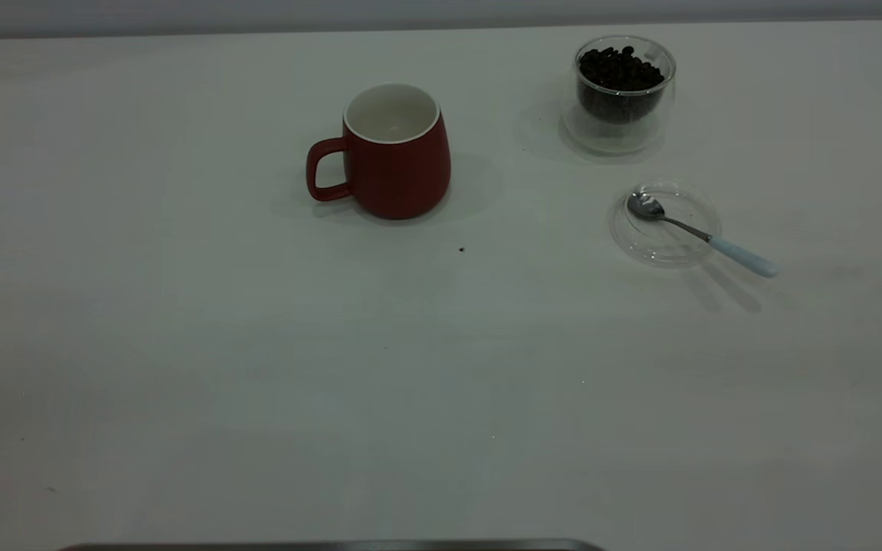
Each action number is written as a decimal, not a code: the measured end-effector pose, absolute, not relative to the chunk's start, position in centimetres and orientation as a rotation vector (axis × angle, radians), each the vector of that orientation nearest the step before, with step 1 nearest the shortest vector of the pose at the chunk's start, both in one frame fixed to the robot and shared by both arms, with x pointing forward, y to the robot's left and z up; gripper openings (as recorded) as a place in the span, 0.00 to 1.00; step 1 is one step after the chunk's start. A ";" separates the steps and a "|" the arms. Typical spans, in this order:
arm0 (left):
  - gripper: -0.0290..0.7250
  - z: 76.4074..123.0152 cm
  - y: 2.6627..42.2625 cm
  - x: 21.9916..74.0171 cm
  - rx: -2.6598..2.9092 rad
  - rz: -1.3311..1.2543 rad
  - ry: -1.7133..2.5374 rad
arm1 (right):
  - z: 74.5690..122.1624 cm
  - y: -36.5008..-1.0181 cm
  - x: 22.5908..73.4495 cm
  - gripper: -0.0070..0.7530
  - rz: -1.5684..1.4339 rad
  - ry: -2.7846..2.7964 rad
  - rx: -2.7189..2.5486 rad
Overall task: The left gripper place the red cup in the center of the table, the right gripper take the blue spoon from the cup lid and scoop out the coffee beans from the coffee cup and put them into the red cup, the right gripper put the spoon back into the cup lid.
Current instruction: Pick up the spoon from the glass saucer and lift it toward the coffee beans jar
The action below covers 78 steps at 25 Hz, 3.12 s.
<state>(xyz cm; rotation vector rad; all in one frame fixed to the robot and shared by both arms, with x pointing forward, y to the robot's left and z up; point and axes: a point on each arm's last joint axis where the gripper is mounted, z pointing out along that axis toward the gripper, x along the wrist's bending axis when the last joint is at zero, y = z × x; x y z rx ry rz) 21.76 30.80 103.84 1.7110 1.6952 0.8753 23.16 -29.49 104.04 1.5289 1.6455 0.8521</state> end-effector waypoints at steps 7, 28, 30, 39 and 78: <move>0.82 103.2 30.7 22.1 1.680 0.833 1.725 | 104.0 -29.5 23.2 0.33 0.852 1.645 1.529; 0.82 103.2 30.7 22.2 1.676 0.833 1.725 | 104.0 -29.5 23.2 0.33 0.852 1.645 1.529; 0.82 103.2 30.7 22.2 1.676 0.833 1.725 | 104.0 -29.5 23.2 0.33 0.854 1.643 1.533; 0.82 103.2 30.7 22.2 1.676 0.833 1.725 | 104.7 -29.3 23.4 0.54 0.922 1.594 1.575; 0.82 103.2 30.7 22.2 1.679 0.835 1.723 | 80.2 -28.5 51.8 0.78 1.183 1.580 2.949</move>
